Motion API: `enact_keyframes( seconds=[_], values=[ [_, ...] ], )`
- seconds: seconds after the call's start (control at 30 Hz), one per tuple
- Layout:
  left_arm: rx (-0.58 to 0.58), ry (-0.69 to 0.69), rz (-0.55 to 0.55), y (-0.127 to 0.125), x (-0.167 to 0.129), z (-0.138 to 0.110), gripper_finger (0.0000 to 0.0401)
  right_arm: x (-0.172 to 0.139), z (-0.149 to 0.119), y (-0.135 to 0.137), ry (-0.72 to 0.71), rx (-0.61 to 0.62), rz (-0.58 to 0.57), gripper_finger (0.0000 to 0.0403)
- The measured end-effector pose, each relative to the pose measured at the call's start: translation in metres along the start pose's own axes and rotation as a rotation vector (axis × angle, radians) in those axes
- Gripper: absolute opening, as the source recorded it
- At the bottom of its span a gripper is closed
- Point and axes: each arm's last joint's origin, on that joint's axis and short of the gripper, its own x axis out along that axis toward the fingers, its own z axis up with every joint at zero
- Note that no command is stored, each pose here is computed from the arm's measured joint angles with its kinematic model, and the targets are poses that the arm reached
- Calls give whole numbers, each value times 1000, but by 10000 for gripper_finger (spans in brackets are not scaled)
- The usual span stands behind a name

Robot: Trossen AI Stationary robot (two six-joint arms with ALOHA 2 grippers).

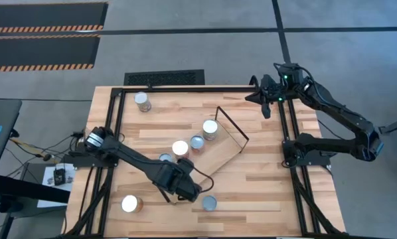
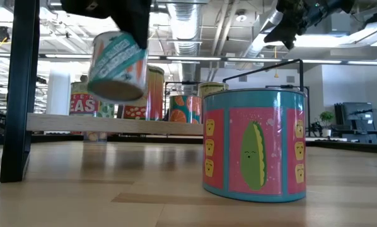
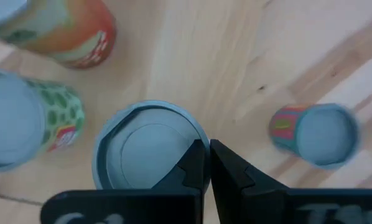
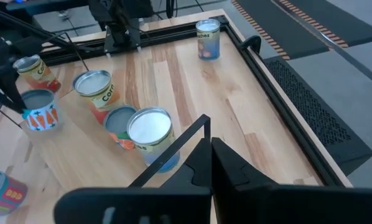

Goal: Pick and place cans onto a shelf
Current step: Put the canned carrots on the shelf, then put the canned peaches on the shelf aligned with the other canned peaches

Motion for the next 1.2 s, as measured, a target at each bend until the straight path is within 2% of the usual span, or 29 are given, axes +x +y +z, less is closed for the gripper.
enact_keyframes(
  seconds=[0.13,0.33,0.77,1.2],
  values=[
    [-7,23,54,-3,16,-4,0,0,0,0,-1,-4,0,12],
    [-31,4,80,-3,22,-2,0,0,0,0,-4,-7,0,12],
    [-55,3,109,0,23,0,3,0,0,0,-5,-8,0,12],
    [-54,0,109,1,24,2,37,0,0,0,-4,-7,0,12]
  ],
)
